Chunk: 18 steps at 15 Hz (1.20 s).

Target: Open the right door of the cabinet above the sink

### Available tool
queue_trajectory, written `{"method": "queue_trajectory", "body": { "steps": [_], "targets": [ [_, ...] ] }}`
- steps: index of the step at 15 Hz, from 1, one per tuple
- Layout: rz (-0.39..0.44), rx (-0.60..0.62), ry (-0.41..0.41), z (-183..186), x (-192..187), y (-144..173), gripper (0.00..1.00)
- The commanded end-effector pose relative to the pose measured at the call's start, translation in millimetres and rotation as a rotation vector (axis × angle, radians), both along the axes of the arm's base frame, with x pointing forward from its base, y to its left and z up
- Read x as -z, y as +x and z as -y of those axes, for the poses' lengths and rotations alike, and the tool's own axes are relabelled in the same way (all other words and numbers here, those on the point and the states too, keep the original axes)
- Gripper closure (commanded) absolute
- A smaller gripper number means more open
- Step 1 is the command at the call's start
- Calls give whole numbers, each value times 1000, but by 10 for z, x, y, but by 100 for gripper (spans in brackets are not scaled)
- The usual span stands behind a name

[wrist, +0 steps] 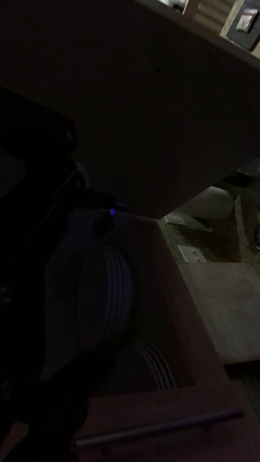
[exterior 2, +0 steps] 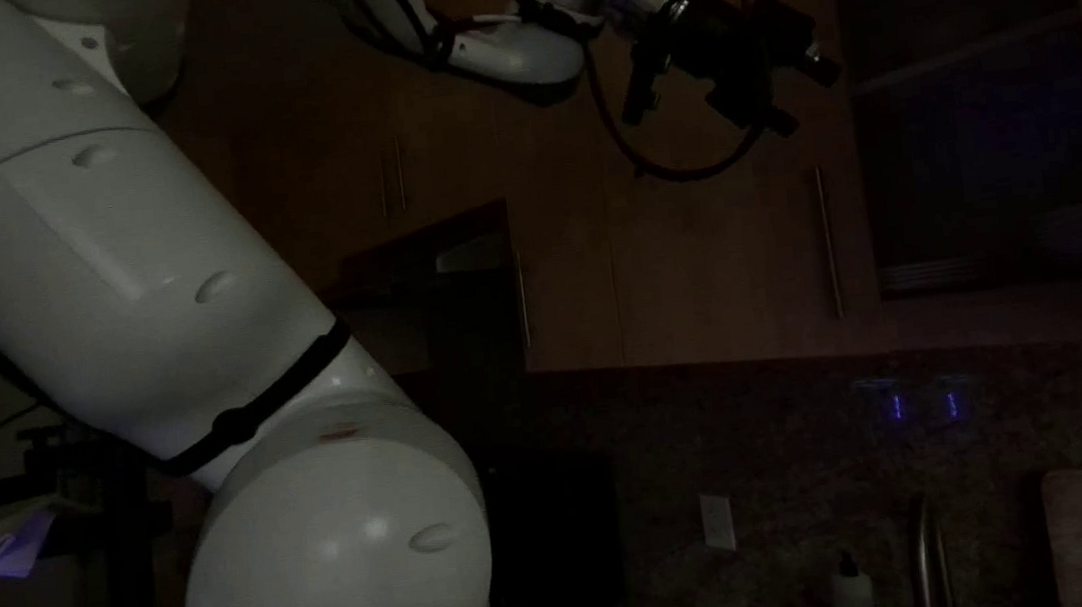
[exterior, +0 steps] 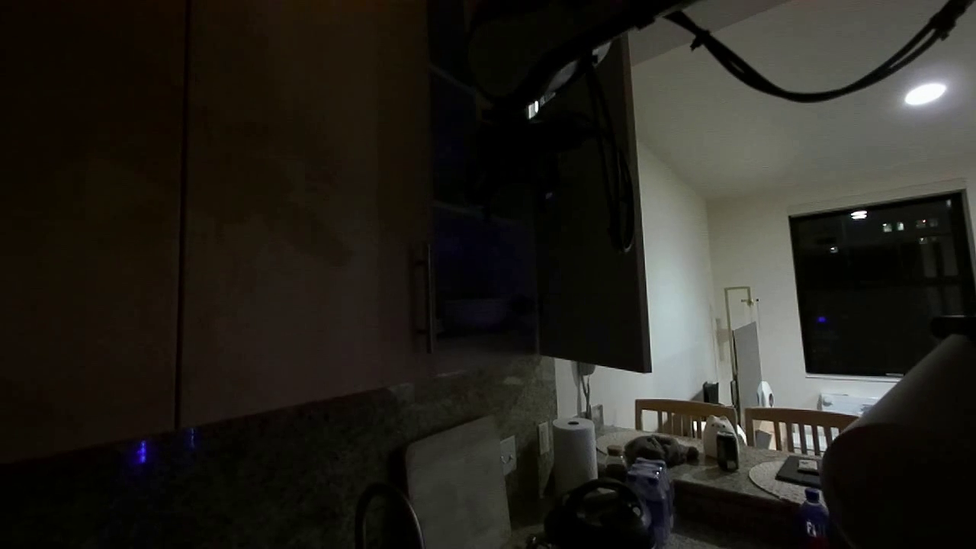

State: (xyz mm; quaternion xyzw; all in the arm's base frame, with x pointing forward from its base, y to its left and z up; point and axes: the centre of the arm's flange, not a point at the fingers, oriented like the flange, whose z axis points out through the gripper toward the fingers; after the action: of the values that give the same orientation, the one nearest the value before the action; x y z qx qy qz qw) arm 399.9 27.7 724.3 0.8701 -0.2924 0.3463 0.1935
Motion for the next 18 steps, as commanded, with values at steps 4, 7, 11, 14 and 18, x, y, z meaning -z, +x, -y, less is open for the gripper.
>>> {"method": "queue_trajectory", "body": {
  "steps": [4,7,11,14,18],
  "targets": [
    [8,365,-52,209,73,331,0],
    [15,511,-71,302,145,364,0],
    [1,530,-90,284,222,405,0],
    [-21,525,-89,309,261,421,0],
    [-40,413,-78,372,260,386,0]
  ]
}}
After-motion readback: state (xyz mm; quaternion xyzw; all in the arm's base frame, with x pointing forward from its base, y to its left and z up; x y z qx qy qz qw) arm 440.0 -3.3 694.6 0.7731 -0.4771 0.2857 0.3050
